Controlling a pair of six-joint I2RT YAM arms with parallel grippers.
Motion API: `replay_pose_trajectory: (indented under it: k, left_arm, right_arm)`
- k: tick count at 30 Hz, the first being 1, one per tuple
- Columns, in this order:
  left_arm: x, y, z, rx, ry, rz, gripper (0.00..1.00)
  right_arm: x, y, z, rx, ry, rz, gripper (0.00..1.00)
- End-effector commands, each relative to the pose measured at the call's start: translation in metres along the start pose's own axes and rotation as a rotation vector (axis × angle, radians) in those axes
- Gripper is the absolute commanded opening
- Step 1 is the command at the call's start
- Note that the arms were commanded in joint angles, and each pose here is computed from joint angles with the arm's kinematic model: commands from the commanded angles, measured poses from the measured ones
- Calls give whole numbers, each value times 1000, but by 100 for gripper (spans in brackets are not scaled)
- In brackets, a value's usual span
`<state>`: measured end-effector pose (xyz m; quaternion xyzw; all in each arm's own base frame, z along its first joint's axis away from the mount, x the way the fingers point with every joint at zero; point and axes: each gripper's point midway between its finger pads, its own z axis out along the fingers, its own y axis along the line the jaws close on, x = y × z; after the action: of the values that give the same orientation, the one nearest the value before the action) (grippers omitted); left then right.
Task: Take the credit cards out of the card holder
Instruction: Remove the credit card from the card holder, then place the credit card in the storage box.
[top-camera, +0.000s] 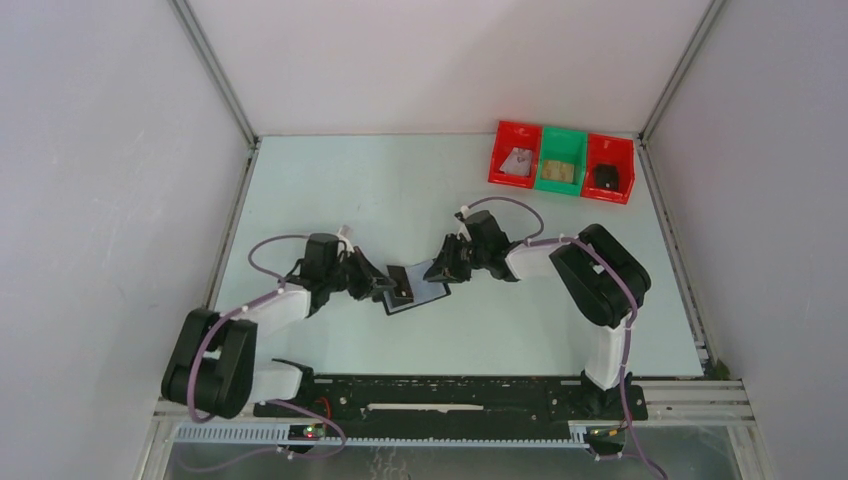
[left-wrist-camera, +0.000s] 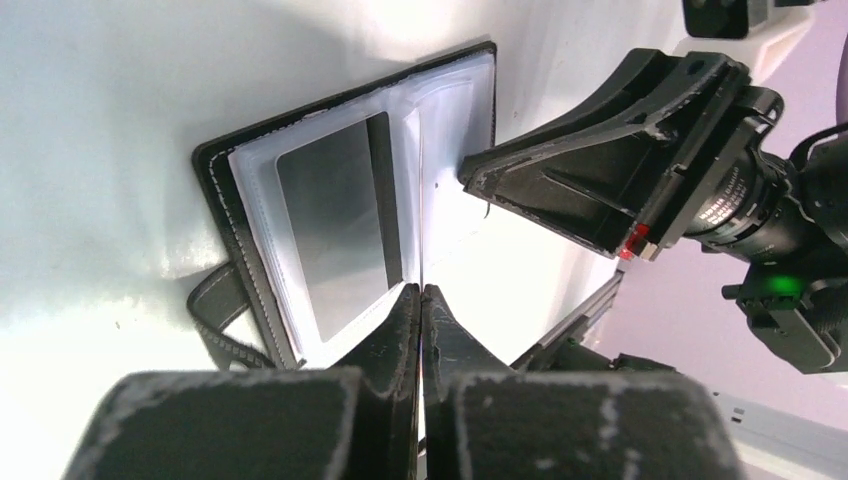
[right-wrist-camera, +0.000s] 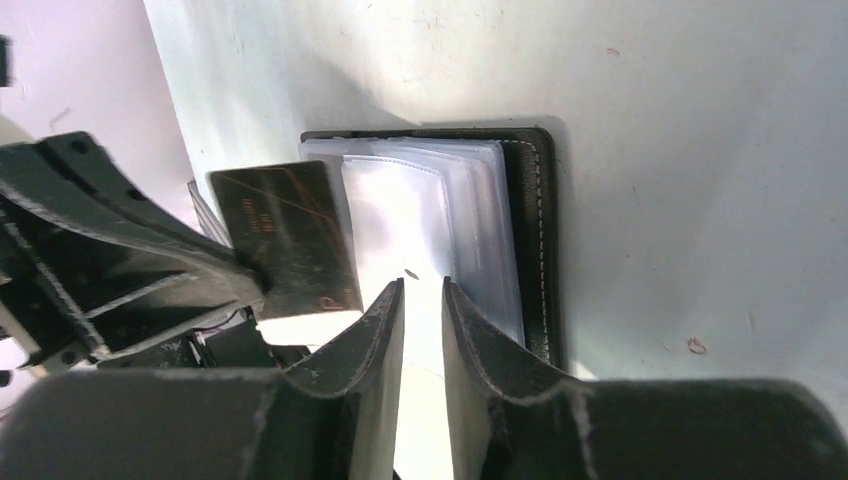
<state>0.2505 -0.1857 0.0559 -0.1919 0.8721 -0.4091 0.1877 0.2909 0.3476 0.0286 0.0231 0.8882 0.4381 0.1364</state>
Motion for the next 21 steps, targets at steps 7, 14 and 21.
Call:
replay_pose_trajectory:
  k: [7, 14, 21]
  left_arm:
    - [-12, -55, -39, 80, 0, 233, 0]
    - [-9, -86, -54, 196, 28, 305, 0]
    - [-9, -110, -62, 299, 25, 317, 0]
  right_arm:
    - [-10, 51, -42, -183, 17, -110, 47]
    - [-1, 107, -80, -518, 80, -137, 75]
    - [2, 124, -86, -617, 94, -120, 75]
